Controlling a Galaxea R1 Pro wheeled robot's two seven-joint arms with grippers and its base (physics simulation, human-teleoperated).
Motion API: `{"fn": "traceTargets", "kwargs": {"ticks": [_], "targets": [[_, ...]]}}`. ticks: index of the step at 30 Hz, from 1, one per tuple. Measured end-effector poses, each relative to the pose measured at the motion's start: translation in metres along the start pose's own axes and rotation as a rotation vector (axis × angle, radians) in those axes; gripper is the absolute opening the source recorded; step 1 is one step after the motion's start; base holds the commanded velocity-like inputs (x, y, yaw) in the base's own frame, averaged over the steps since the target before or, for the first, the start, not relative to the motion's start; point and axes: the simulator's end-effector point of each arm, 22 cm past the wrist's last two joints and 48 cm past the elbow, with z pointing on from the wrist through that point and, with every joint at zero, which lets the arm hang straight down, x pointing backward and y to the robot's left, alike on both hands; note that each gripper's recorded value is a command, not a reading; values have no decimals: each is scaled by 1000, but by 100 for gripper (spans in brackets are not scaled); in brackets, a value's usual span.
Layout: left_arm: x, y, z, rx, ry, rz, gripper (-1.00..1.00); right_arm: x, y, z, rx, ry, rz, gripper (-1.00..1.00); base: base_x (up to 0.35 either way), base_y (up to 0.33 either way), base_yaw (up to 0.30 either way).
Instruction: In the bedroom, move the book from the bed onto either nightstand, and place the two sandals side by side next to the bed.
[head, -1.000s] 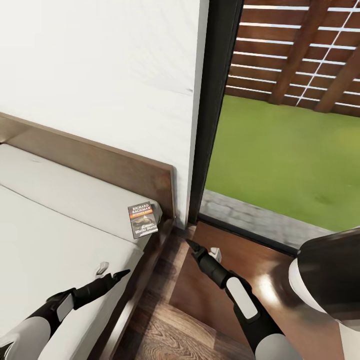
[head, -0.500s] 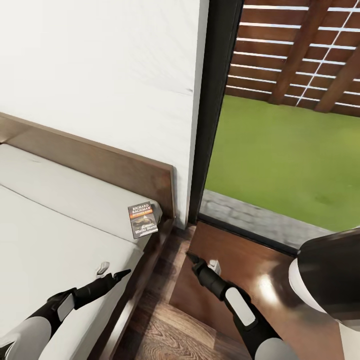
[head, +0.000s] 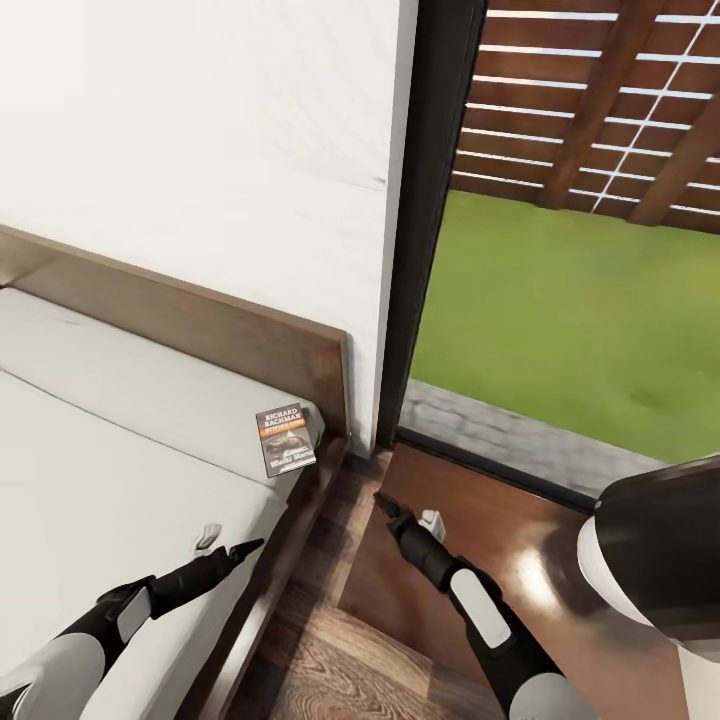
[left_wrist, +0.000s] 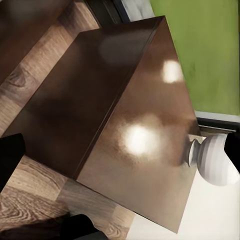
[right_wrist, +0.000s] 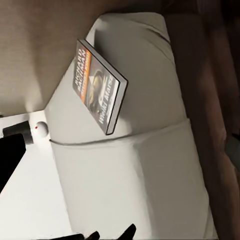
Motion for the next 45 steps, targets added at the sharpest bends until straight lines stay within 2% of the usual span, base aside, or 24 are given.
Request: {"fn": "traceTargets", "kwargs": {"ticks": [3, 7, 18, 45], "targets": [[1, -2, 2, 3, 2, -1, 100, -6, 27, 0, -96, -12, -15, 100, 0, 0, 0], [4, -5, 5, 10, 4, -5, 100, -7, 39, -1, -146, -14, -19, 100, 0, 0, 0], [10, -10, 12, 21, 9, -13, 100, -7, 43, -1, -158, -15, -21, 100, 0, 0, 0], [11, -11, 12, 22, 10, -14, 100, -8, 43, -1, -159, -16, -20, 100, 0, 0, 32]]}}
